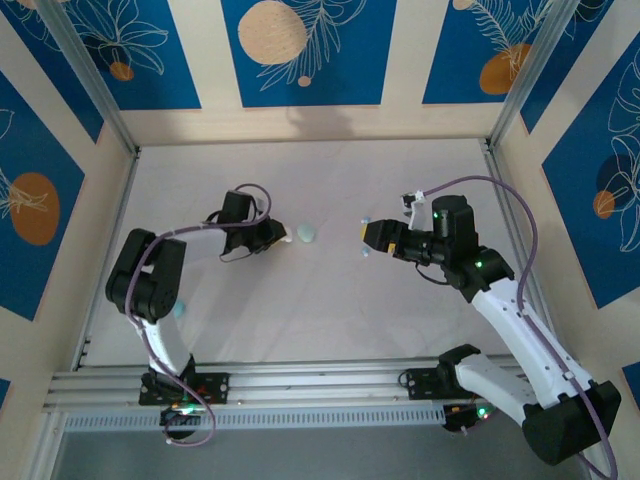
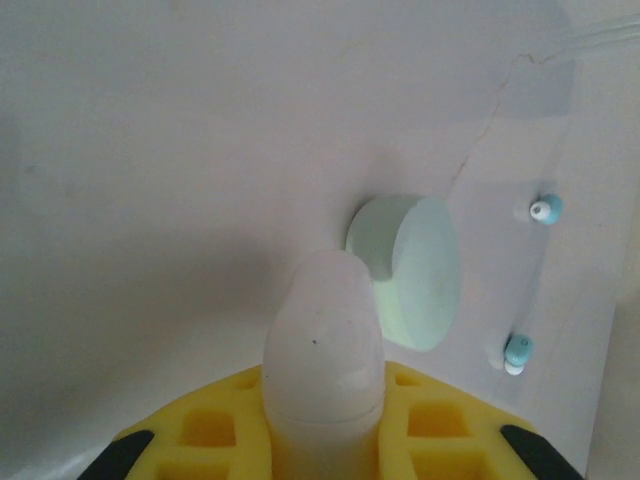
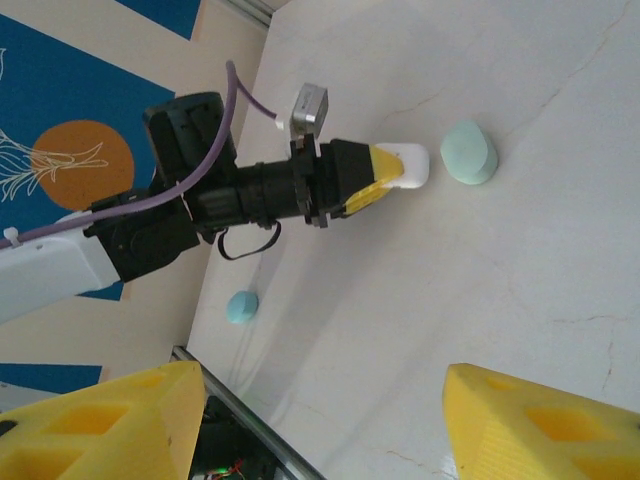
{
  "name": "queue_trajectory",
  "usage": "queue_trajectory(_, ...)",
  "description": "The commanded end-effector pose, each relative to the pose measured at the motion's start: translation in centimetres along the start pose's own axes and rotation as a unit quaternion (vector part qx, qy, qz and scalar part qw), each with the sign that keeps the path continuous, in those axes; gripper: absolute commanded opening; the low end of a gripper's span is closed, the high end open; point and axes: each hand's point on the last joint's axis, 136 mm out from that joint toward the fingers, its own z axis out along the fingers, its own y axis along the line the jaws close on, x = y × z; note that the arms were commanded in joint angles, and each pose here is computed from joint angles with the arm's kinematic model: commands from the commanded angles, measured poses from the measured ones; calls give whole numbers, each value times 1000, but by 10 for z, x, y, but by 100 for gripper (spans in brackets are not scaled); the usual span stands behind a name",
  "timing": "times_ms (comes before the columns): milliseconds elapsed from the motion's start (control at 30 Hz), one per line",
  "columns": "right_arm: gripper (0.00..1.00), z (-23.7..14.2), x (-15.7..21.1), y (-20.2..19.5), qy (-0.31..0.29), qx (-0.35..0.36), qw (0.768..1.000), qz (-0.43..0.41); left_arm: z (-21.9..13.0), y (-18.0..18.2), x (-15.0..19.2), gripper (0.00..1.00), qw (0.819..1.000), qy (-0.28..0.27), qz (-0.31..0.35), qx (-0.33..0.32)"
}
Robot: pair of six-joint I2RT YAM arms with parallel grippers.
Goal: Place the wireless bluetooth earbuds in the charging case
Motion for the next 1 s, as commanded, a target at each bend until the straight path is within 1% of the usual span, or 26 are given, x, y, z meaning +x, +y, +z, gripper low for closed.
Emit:
queue_trajectory(0, 65, 2, 3, -1, 10, -5, 1000, 12, 4, -5, -11, 18, 1000, 5, -7, 11)
queue_trajectory(100, 65, 4, 5, -3, 15, -7, 1000, 17, 10, -4, -14, 21, 1000, 9, -16, 8)
queue_trajectory(233, 65, 6, 6, -3, 20, -8, 1000, 22, 16, -4, -16, 22, 1000, 15, -18, 9)
queue_trajectory(300, 65, 6, 6, -4, 18, -9, 1000, 24, 19, -3, -16, 25, 1000, 19, -21, 7)
queue_trajectory(367, 65, 6, 6, -3, 18, -11, 1000, 23, 18, 1, -16, 30, 1000, 18, -23, -5)
queue_trajectory(400, 65, 7, 6, -3, 19, -11, 999, 24, 17, 5, -16, 36, 999, 15, -25, -16)
queue_trajectory(500, 65, 7, 5, -4, 20, -10, 999, 25, 12, 13, -16, 42, 999, 12, -15, -43)
queue_trajectory(600, 66, 8, 4, -4, 20, -10, 999, 25, 4, 20, -15, 52, 997, 12, -1, -75)
queue_trajectory(633, 66, 8, 4, -4, 20, -9, 999, 25, 1, 21, -15, 54, 996, 11, 6, -85)
queue_trajectory(733, 66, 8, 4, -5, 20, -8, 999, 23, -17, 25, -19, 62, 992, -6, 31, -121)
queue_trajectory(833, 67, 8, 3, -5, 21, -6, 1000, 19, -45, 25, -20, 72, 985, -22, 58, -161)
queue_trajectory(900, 68, 8, 3, -7, 21, -4, 1000, 16, -71, 24, -19, 74, 980, -44, 69, -184)
queue_trajectory(967, 68, 8, 4, -8, 22, -3, 1000, 13, -100, 29, -14, 75, 972, -68, 72, -212)
